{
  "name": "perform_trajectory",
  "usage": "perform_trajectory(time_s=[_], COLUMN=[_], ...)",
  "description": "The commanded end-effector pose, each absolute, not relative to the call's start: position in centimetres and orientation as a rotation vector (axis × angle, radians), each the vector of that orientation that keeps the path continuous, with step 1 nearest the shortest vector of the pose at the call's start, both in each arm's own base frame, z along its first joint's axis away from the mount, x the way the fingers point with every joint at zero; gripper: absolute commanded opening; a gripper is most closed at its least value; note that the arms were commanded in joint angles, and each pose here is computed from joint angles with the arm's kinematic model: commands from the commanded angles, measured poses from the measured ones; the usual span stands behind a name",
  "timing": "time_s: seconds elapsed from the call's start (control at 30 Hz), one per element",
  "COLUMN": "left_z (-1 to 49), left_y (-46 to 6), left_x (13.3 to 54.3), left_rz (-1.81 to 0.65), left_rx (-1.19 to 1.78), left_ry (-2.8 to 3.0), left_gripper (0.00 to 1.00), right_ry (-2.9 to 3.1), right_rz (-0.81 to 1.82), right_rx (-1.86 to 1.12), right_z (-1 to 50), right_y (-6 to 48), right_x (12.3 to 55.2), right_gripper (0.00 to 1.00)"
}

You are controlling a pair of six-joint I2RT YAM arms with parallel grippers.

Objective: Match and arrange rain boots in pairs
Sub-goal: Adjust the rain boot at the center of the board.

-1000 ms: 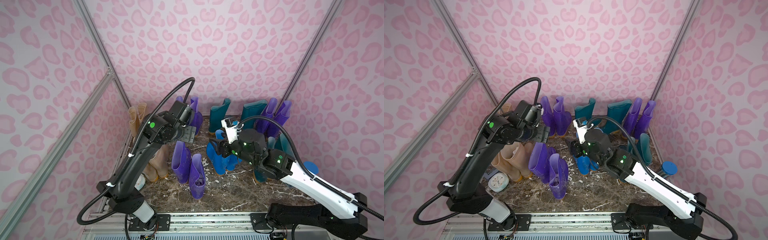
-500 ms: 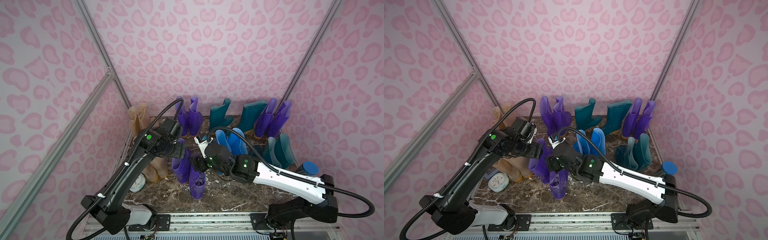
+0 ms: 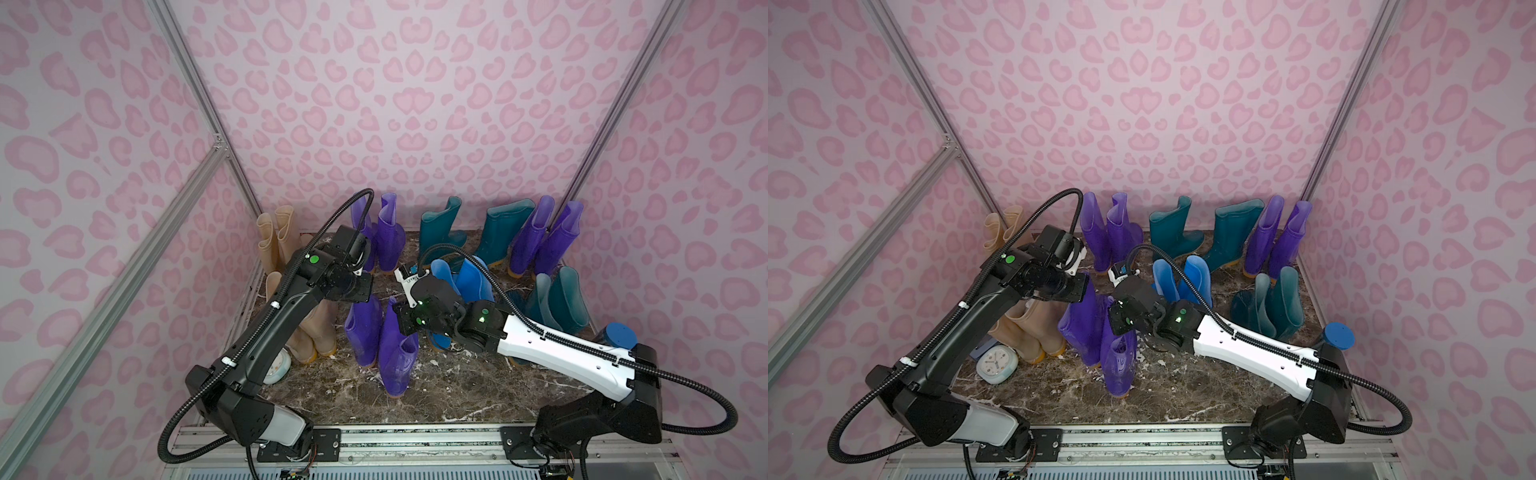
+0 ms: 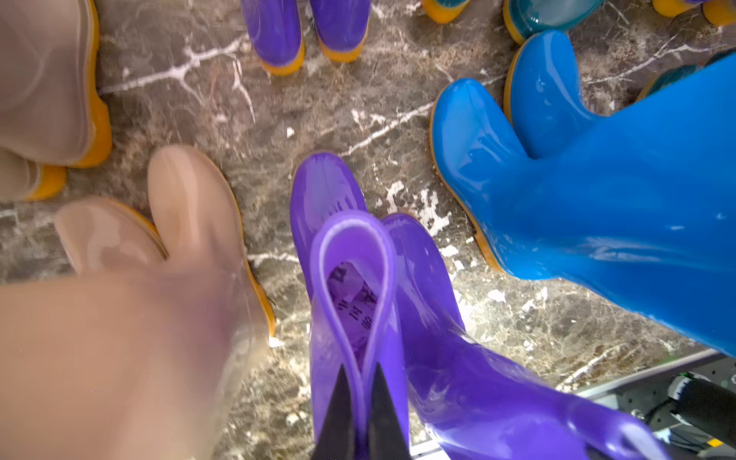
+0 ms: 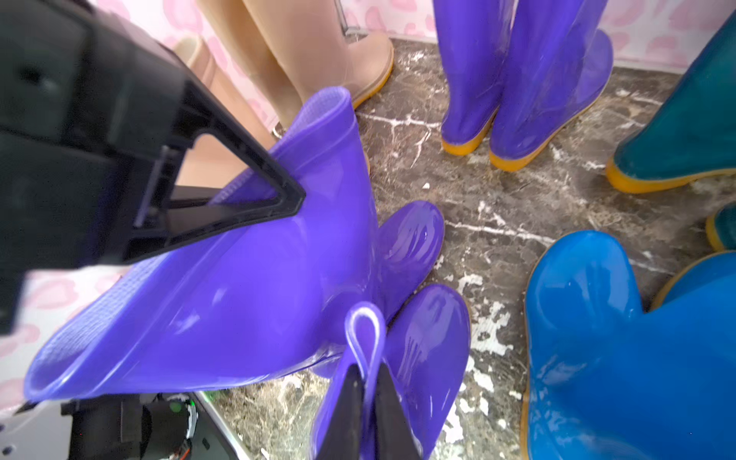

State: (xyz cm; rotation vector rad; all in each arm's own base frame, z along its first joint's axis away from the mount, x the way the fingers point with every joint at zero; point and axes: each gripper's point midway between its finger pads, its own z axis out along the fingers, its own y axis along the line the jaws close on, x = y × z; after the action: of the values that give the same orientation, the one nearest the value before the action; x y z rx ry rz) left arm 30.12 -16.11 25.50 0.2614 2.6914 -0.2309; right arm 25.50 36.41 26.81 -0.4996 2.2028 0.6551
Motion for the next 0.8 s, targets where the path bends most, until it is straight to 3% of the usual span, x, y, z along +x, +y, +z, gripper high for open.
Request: perform_trajectory(time_s=[0.0, 0.23, 0.43, 0.77], left_z=[27.3, 28.1, 26.7, 27.0], left_y=[-17.3, -18.1, -18.4, -19.5], left_x=[32.7, 34.8, 34.9, 33.4], left_rz=[-0.279, -0.258, -0.245, -0.401], left_rx=[0.295, 0.326, 0.376, 0.303], left_ry=[2.596, 2.577, 2.623, 2.643], left_gripper=[0.02, 0.02, 0.02, 0.02], right_ry=[2.067, 2.077, 2.147, 2.108], right_rz=[0.674, 0.655, 0.632, 0.765], right_rx=[-0.45, -0.494, -0.528, -0.445], right_z=[30.6, 29.8, 26.3, 27.9], right_y=[36.9, 38.0, 38.1, 37.7], right_x=[28.2, 30.9, 33.2, 34.5], right_gripper=[0.0, 0.0, 0.0, 0.0])
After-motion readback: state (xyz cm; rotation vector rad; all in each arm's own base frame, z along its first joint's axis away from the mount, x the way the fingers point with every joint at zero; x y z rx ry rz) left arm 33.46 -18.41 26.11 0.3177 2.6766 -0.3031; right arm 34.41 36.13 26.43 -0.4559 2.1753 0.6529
